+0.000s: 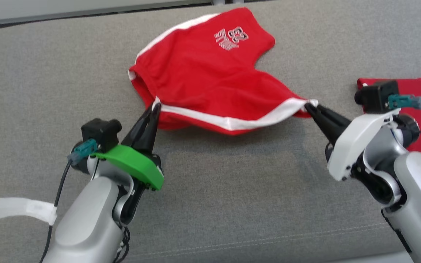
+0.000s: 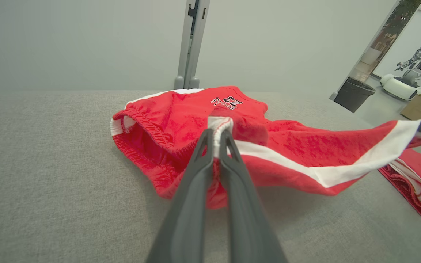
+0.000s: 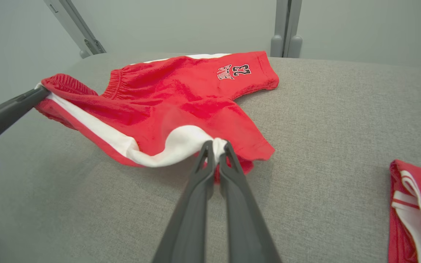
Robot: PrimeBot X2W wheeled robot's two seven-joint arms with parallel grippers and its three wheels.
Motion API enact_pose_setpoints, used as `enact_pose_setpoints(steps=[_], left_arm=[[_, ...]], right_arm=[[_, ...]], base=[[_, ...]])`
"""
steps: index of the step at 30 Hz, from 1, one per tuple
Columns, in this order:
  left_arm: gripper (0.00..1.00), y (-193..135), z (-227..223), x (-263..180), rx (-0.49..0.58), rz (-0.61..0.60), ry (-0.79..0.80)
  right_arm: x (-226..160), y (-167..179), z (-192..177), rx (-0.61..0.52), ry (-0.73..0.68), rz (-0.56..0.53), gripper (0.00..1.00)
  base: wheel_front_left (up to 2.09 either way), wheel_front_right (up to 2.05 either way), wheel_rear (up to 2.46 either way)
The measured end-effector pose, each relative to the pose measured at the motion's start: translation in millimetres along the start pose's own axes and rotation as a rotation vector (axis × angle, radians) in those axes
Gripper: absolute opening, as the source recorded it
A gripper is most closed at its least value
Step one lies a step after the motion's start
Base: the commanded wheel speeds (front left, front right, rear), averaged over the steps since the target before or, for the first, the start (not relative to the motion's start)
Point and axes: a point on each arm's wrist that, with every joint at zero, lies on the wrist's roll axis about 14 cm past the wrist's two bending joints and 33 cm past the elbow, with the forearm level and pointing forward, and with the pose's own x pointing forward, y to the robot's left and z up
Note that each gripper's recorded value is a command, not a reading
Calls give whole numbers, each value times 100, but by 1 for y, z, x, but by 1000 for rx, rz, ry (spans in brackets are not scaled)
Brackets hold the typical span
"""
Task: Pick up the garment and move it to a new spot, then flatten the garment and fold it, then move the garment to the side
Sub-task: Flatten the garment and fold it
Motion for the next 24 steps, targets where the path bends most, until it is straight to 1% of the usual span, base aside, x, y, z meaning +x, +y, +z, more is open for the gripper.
enact_pose_setpoints(steps=[2,6,9,13,20,24], left_arm=[[0,-1,-4,-14,-31,19,14],[0,2,-8,-42,-80,74,22],[0,-4,-10,-59,-105,91,22],[0,-13,-17,-81,-136,106,35],[0,-20,-20,-106,-136,132,44],[0,-17,-21,-117,-132,157,54]], right_arm=[[-16,10,-11,20,57,19,0],[-45,22,-24,51,128,34,0],[-65,29,-28,58,157,37,0],[-87,36,-26,68,162,39,0],[-112,55,-28,89,193,70,0],[-120,59,-39,99,240,73,0]], base=[[0,0,0],[0,0,0],[0,0,0],[0,0,0],[0,0,0],[0,0,0]])
